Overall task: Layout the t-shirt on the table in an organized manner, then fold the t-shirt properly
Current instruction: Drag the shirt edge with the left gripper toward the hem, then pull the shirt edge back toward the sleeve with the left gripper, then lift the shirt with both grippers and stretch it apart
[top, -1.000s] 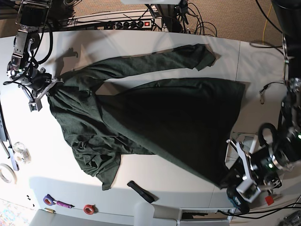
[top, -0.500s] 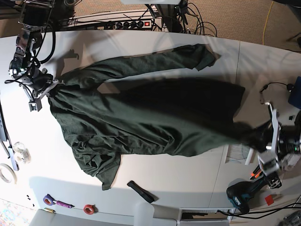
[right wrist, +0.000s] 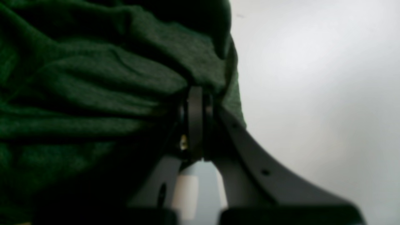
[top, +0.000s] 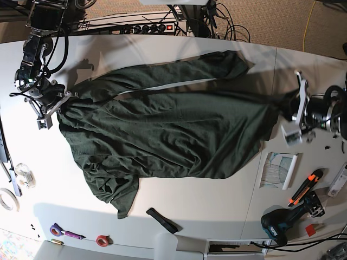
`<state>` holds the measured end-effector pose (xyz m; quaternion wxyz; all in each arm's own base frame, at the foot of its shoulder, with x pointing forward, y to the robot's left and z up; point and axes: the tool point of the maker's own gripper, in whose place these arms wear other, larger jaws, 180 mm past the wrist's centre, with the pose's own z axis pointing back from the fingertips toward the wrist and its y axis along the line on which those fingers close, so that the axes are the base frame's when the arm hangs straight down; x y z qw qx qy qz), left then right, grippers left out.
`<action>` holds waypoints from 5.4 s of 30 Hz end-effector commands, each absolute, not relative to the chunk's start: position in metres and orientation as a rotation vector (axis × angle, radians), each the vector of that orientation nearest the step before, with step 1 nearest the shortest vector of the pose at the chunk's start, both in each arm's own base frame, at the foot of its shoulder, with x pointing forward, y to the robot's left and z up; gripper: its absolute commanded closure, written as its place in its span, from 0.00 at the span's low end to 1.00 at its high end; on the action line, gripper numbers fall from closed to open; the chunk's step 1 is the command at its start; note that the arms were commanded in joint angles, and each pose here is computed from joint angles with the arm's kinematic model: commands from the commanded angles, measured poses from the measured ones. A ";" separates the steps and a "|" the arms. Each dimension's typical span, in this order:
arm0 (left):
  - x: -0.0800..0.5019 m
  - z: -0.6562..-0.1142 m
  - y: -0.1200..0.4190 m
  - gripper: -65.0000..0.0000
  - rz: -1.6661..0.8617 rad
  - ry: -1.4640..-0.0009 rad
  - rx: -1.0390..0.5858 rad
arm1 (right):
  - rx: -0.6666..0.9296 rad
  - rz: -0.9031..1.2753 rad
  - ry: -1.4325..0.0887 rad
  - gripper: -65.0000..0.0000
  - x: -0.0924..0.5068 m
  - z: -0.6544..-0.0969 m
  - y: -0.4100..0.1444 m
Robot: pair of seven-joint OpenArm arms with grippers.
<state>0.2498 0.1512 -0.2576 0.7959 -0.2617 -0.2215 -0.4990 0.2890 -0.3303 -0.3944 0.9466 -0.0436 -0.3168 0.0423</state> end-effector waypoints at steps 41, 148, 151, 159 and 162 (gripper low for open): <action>0.375 -0.147 0.131 1.00 -0.951 -0.889 -0.623 | -0.112 0.098 -0.606 1.00 0.283 -0.399 -0.334; 0.296 -0.250 0.267 0.48 -0.493 -0.745 -0.466 | 0.479 -0.658 -0.733 1.00 0.226 -0.416 -0.304; 0.267 -0.276 0.255 0.48 -0.467 -0.660 -0.553 | 0.460 -0.646 -0.718 1.00 0.221 -0.416 -0.311; 0.201 -0.340 0.207 0.48 -0.305 -0.523 -0.761 | 0.442 -0.593 -0.689 1.00 0.217 -0.413 -0.317; 0.191 -0.357 0.191 0.48 -0.227 -0.500 -0.789 | 0.448 -0.568 -0.663 1.00 0.212 -0.416 -0.313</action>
